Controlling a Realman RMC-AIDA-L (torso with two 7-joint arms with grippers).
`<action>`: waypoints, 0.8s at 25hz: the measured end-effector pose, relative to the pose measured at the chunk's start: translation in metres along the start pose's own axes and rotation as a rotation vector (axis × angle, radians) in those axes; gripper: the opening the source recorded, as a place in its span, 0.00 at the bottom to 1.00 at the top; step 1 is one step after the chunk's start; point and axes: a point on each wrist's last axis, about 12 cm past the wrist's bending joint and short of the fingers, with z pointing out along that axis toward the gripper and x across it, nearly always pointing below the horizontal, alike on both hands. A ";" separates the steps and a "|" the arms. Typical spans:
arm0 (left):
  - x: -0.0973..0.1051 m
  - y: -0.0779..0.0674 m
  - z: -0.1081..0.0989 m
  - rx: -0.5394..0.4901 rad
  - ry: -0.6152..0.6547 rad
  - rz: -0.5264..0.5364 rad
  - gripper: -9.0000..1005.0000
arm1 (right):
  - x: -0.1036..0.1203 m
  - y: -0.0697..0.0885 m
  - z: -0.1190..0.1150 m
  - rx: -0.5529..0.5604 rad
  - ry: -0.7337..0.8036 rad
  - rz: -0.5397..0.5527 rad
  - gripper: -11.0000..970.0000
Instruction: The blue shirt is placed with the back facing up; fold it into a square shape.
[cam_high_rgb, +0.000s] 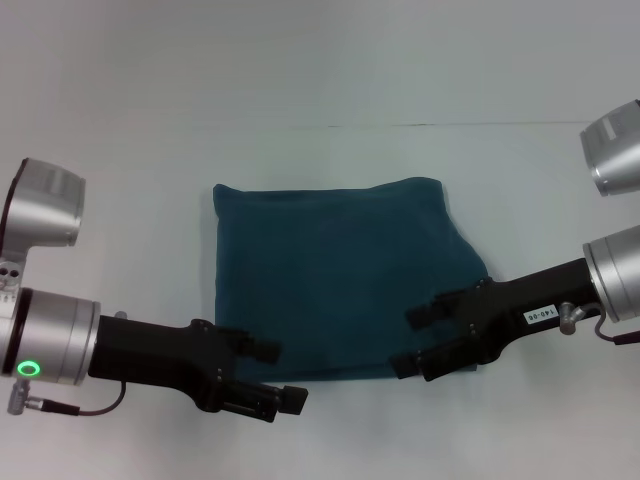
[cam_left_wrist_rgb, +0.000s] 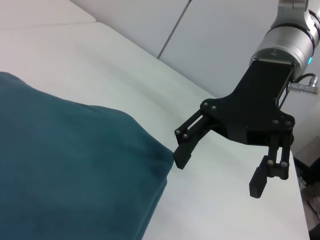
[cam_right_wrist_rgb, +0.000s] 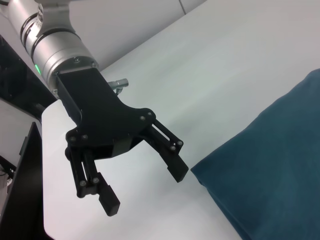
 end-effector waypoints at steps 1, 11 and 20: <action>0.000 0.000 0.000 -0.001 -0.002 0.000 0.90 | 0.000 0.000 0.000 0.001 0.000 0.000 0.97; 0.002 -0.001 -0.001 0.008 -0.006 -0.005 0.90 | 0.000 0.000 0.000 0.003 -0.001 0.001 0.97; 0.001 0.000 -0.002 -0.002 -0.010 -0.005 0.90 | 0.001 0.000 0.000 0.001 -0.001 0.003 0.97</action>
